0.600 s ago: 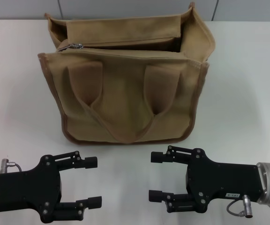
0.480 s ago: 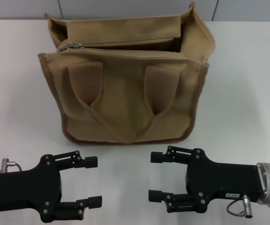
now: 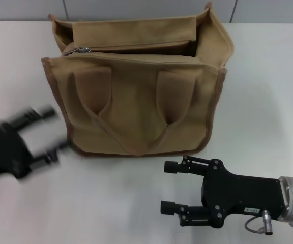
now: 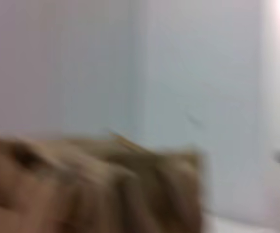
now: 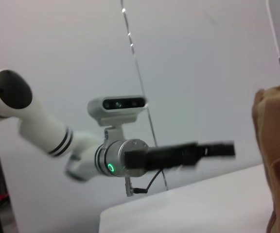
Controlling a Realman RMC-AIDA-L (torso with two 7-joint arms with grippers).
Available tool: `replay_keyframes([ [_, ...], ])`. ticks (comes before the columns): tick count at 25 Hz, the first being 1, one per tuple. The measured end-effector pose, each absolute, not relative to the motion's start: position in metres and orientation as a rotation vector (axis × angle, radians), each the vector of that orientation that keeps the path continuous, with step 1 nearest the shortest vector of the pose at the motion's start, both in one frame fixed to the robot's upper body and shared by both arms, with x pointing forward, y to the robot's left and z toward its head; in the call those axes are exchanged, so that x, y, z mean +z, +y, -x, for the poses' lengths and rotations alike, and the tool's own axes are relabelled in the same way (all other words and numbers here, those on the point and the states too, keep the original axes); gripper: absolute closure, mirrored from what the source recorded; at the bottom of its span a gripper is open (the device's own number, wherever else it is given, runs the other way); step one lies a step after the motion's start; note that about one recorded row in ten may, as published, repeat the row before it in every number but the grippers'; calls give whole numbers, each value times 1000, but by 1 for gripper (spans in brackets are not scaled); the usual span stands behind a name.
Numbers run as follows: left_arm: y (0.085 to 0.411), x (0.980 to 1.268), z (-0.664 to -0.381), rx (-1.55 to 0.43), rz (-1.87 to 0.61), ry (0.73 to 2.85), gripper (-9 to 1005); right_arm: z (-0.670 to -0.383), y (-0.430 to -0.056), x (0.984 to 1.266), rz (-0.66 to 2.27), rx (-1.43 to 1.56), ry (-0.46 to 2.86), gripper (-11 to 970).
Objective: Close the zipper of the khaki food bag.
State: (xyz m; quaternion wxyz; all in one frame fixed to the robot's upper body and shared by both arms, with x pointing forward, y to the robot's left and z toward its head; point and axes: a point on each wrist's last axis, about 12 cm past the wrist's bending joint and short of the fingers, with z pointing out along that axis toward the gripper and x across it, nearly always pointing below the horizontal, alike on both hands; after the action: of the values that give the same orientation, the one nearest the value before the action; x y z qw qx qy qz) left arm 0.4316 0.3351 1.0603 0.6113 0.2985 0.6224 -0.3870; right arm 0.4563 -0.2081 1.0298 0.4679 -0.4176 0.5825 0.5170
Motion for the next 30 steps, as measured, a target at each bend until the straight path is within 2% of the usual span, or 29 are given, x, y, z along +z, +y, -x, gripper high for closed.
replay_keyframes([
  [4, 349, 1060, -428, -760, -443, 1376, 214, -454, -204, 1029, 1014, 1260, 1407, 175],
  [8, 357, 1058, -433, -681, -321, 1374, 215, -453, -201, 1029, 1006, 1251, 1389, 175],
  [16, 345, 1055, -473, -614, -398, 1455, 216, -453, -198, 1029, 999, 1261, 1388, 175],
  [22, 328, 1050, -484, -635, -584, 1508, 216, -452, -197, 1028, 992, 1259, 1398, 175],
  [30, 324, 1058, -495, -610, -562, 1444, 217, -452, -193, 1028, 995, 1252, 1374, 175],
])
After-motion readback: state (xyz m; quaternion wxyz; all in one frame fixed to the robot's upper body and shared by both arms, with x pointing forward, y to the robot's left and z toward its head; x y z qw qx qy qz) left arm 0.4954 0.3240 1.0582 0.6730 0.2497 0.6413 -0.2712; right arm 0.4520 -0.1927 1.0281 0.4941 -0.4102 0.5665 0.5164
